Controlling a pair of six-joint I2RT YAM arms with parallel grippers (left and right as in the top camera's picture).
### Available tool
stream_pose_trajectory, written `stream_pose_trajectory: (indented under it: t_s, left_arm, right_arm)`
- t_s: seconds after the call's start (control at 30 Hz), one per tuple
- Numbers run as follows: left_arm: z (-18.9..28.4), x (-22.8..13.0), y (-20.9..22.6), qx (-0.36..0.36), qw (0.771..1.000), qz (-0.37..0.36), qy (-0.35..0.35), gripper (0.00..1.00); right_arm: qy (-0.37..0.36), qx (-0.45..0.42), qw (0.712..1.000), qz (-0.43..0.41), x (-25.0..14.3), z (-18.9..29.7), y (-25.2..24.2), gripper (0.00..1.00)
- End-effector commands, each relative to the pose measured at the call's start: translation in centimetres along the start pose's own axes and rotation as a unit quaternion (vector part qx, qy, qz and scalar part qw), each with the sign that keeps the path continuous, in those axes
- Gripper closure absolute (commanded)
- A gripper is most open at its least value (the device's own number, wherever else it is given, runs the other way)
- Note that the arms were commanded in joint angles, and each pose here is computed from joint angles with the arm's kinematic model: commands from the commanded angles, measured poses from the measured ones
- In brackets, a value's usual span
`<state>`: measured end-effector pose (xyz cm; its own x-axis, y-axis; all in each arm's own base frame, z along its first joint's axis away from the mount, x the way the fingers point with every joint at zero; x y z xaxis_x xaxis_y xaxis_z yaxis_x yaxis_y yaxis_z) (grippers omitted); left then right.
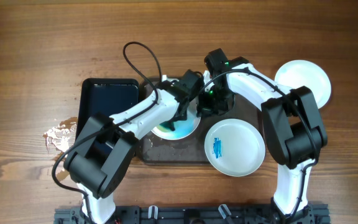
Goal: Clean dirty plates on tray and stack at the side
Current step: 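Scrub the blue paint on the plate with the sponge in the left gripper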
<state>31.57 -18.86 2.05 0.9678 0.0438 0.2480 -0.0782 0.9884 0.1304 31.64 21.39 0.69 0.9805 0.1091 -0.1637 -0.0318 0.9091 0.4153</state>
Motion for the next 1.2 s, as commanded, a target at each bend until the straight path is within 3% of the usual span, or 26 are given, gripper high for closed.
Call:
stream_pose_trajectory:
  t_s: [0.0,0.1,0.3,0.47,0.53,0.67,0.83,1.03,1.17]
  left_arm:
    - [0.1,-1.6,-5.9,-0.144,0.987,-0.013,0.072,0.96]
    - [-0.7,0.9,-3.5,-0.111,0.992,0.045,0.047,0.96]
    - [-2.3,3.6,9.9,0.109,0.982,0.151,0.015,0.96]
    - [-1.7,3.0,12.9,0.149,0.975,0.160,0.047,0.96]
    - [-1.5,2.2,11.9,0.134,0.982,0.111,0.068,0.96]
    - [-0.5,0.2,6.1,0.036,0.994,-0.003,0.101,0.96]
    - [3.6,-1.2,0.4,-0.125,0.983,-0.015,0.136,0.96]
    - [3.3,2.2,1.4,-0.144,0.985,0.017,0.089,0.96]
    - [1.8,5.6,6.2,-0.084,0.993,0.079,0.040,0.96]
  right_arm:
    - [0.003,-0.062,0.998,-0.002,0.0,-1.4,-2.6,0.96]
    - [0.002,-0.069,0.998,-0.002,0.0,-1.4,-2.8,0.96]
    - [0.002,-0.069,0.998,-0.002,0.0,-1.4,-2.8,0.96]
    - [0.002,-0.069,0.998,-0.003,0.0,-1.4,-2.8,0.96]
    - [0.003,-0.070,0.998,-0.003,-0.1,-1.4,-2.9,0.96]
    - [0.006,-0.084,0.996,-0.007,-0.3,-1.3,-3.4,0.96]
    - [0.008,-0.084,0.996,-0.008,-0.3,-1.3,-3.5,0.96]
    - [0.008,-0.084,0.996,-0.008,-0.3,-1.3,-3.5,0.96]
    - [0.010,-0.085,0.996,-0.009,-0.5,-1.3,-3.5,0.96]
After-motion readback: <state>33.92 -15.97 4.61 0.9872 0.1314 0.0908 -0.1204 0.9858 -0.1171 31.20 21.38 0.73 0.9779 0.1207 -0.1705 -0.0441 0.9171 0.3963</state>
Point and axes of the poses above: each gripper's point midway between its finger pads, its own z axis back along the fingers, its own y axis along the line the jaws close on, x = y × z, the point moved 1 cm from there along z, back along the fingers, and after that the axes turned 3 degrees about z, right-handed, at the moved point
